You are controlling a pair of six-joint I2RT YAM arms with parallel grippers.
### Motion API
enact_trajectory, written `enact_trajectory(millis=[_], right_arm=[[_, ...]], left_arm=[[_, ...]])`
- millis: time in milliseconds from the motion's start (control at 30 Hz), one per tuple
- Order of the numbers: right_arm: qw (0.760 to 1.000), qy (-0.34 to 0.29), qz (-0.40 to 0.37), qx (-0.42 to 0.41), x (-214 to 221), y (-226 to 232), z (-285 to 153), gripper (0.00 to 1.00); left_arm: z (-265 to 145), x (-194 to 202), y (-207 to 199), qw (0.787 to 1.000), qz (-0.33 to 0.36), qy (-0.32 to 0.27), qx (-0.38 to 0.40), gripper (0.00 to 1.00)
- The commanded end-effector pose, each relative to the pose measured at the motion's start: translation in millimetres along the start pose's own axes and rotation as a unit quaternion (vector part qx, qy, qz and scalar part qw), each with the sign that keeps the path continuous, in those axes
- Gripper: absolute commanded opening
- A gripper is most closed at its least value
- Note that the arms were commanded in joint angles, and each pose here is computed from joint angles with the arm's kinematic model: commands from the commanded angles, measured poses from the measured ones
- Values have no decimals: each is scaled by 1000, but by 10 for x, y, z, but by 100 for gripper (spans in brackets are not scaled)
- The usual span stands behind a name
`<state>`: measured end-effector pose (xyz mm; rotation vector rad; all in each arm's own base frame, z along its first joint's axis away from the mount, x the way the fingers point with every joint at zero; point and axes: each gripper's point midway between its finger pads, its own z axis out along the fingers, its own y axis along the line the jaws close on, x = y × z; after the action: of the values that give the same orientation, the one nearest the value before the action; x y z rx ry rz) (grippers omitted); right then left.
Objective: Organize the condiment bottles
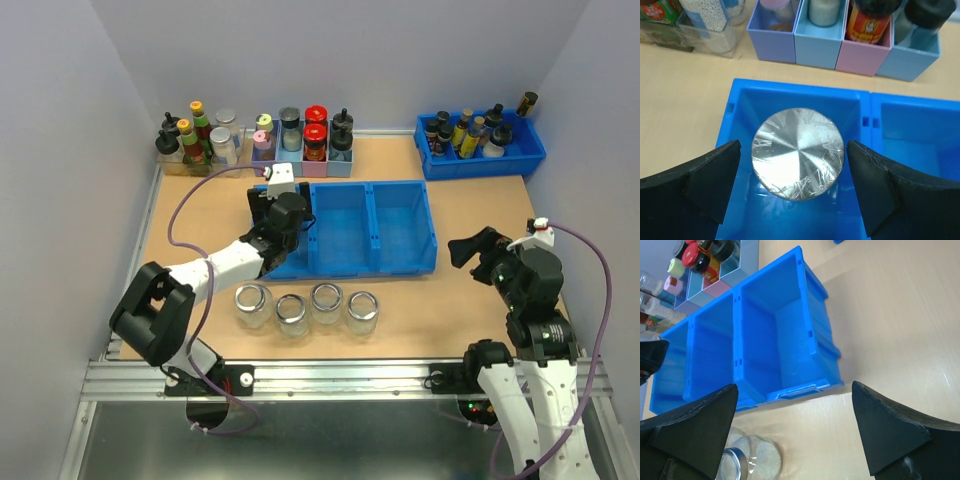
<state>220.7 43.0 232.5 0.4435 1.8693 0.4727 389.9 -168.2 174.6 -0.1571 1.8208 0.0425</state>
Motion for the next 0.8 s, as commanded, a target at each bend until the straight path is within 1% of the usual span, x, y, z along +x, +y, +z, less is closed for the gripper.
enact_trajectory(millis=[0,133,233,300,333,400,433,467,500,767], right_arm=[[999,-30,-12,-27,-208,161,-96,100],[999,-32,-11,-27,-213,163,-108,100],[999,-33,-11,-28,-211,165,-108,100],[999,-32,-11,-28,-209,165,-105,100],[999,-32,-11,-28,-210,164,-105,100],[999,-31,-10,-27,-208,159,-99,100],[999,-31,-12,-27,-206,161,-99,100],[999,-31,-10,-28,-208,163,-102,100],[999,-32,-11,-28,-206,162,-105,100],[999,-33,-11,-27,-213,160,-105,100]], left_arm=[[56,-249,-112,1000,9,-26,10,99],[104,-190,-132,1000,22,-20,9,98],[150,-114,-77,1000,27,-14,-3,93],[208,-89,-43,1000,23,-14,-9,77],[237,-81,-32,1000,24,-13,-10,59],[307,-51,-19,1000,25,-8,-14,37],[317,-37,-23,1000,26,-6,-15,28],[330,-22,-16,999,28,-5,-17,10],[339,-22,-5,999,26,-6,-22,0],[377,-206,106,997,25,-39,-68,0]])
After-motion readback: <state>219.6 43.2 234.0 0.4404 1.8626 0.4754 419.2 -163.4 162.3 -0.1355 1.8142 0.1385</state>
